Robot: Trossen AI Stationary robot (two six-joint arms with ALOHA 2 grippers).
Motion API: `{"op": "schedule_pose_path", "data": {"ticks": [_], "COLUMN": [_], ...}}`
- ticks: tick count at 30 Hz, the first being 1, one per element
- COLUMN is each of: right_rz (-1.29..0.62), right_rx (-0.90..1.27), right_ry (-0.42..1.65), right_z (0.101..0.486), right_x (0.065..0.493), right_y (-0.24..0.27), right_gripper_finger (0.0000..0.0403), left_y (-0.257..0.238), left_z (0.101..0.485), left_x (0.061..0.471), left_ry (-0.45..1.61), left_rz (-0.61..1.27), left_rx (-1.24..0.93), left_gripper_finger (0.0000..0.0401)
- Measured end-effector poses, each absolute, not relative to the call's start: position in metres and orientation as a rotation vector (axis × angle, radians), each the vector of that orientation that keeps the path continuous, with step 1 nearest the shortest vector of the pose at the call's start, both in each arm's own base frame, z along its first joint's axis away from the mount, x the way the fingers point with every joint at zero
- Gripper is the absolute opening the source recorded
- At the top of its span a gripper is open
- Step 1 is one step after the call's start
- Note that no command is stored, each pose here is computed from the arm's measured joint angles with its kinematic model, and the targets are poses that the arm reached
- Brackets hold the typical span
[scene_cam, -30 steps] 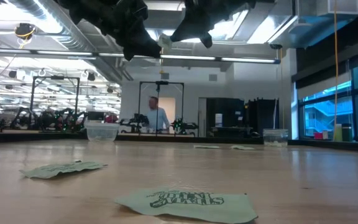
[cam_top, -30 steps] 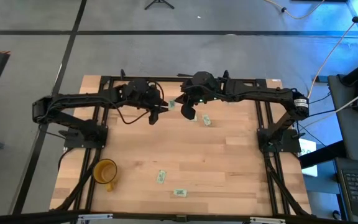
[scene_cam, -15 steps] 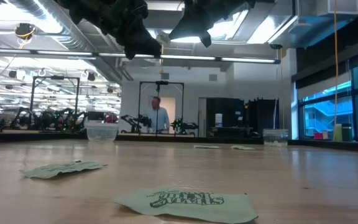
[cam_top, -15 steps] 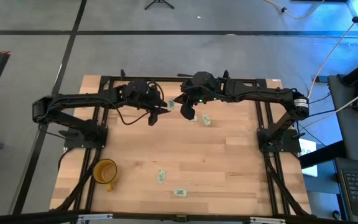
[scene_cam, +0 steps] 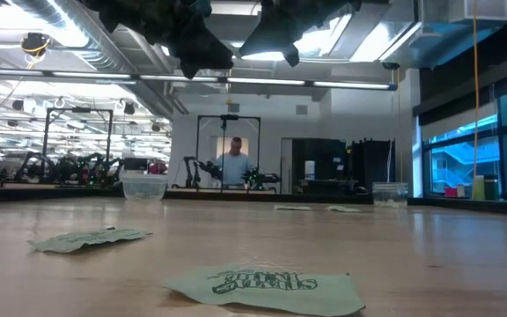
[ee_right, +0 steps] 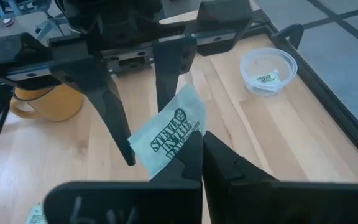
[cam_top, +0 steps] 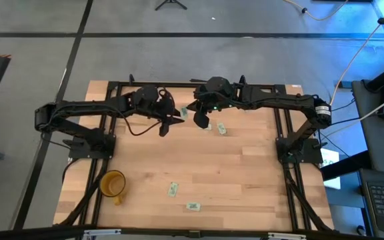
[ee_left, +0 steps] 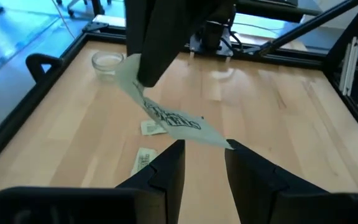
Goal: Pick and place Stevia / Truvia into bins
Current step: Put the green stevia packet into the transparent container
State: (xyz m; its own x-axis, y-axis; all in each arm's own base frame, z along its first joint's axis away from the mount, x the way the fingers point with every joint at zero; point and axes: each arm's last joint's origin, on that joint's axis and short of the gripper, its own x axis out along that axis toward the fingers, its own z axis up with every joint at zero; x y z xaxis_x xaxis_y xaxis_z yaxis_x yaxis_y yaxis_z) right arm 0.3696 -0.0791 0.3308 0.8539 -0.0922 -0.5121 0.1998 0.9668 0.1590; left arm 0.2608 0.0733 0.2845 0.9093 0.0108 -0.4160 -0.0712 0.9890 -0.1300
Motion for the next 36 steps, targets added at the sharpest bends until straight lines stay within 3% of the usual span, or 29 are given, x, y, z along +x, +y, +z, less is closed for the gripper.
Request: {"op": "schedule_pose_path", "data": {"ticks": [24, 29, 36], "right_rz": [-0.136, -0.134, -0.135], "right_rx": [0.206, 0.205, 0.202], "right_ry": [0.529, 0.53, 0.532], "right_z": [0.3307, 0.3306, 0.3303], "right_x": [0.3709, 0.371, 0.3709], "right_y": [-0.0727, -0.0723, -0.0722], "right_gripper_finger": [0.0, 0.0, 0.0], "left_y": [0.0747, 0.0748, 0.0748], "left_z": [0.2834, 0.2834, 0.2834], "left_x": [0.2602, 0.2602, 0.2602], "left_ry": [0.438, 0.438, 0.439], "left_rz": [0.115, 0.117, 0.115], "left_rx": [-0.207, -0.205, -0.192], "left_gripper_finger": [0.0107, 0.0082, 0.0018]}}
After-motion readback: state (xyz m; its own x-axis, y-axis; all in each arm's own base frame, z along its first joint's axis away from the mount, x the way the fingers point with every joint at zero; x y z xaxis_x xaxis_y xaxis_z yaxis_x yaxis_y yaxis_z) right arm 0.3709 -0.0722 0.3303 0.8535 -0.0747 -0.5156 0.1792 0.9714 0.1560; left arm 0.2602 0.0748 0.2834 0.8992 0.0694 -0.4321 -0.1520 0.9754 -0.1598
